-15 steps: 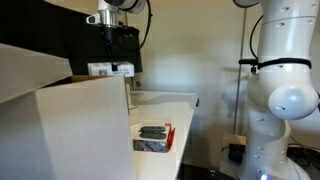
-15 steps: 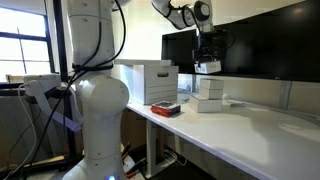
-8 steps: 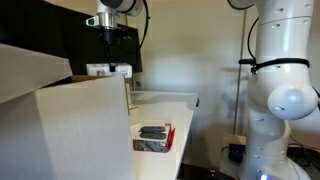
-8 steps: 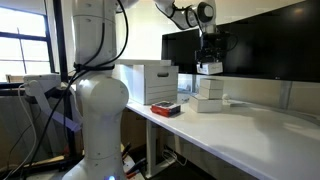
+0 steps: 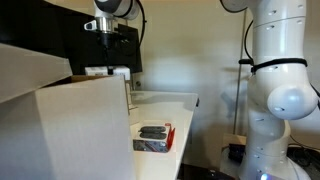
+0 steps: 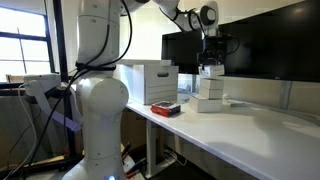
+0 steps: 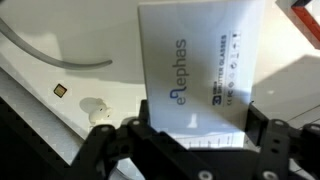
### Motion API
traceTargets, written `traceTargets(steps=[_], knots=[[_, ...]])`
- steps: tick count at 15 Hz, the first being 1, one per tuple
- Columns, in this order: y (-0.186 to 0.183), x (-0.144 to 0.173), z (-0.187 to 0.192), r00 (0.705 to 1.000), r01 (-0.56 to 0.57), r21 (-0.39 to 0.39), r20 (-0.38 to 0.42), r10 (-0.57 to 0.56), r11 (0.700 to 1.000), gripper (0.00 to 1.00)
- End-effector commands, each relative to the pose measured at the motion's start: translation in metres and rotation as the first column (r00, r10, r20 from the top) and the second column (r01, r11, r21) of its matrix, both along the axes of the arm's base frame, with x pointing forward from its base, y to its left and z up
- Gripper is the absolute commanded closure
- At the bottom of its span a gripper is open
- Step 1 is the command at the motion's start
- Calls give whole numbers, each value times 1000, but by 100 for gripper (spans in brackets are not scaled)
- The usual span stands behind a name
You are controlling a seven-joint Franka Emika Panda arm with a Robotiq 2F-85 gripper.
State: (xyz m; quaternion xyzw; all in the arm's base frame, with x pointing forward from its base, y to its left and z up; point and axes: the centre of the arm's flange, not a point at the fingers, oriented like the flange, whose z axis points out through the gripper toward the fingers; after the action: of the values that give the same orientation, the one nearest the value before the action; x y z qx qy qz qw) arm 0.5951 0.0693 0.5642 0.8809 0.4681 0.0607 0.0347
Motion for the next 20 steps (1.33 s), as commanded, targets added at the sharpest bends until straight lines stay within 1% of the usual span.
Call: traceTargets(steps=[1, 13, 20], knots=[[-5, 9, 2, 1000, -7, 18, -12, 7, 1000, 39], [-7, 12, -4, 998, 0, 16, -60, 1, 1000, 39], [-2, 14, -5, 997, -6, 16, -71, 7, 1000, 39]])
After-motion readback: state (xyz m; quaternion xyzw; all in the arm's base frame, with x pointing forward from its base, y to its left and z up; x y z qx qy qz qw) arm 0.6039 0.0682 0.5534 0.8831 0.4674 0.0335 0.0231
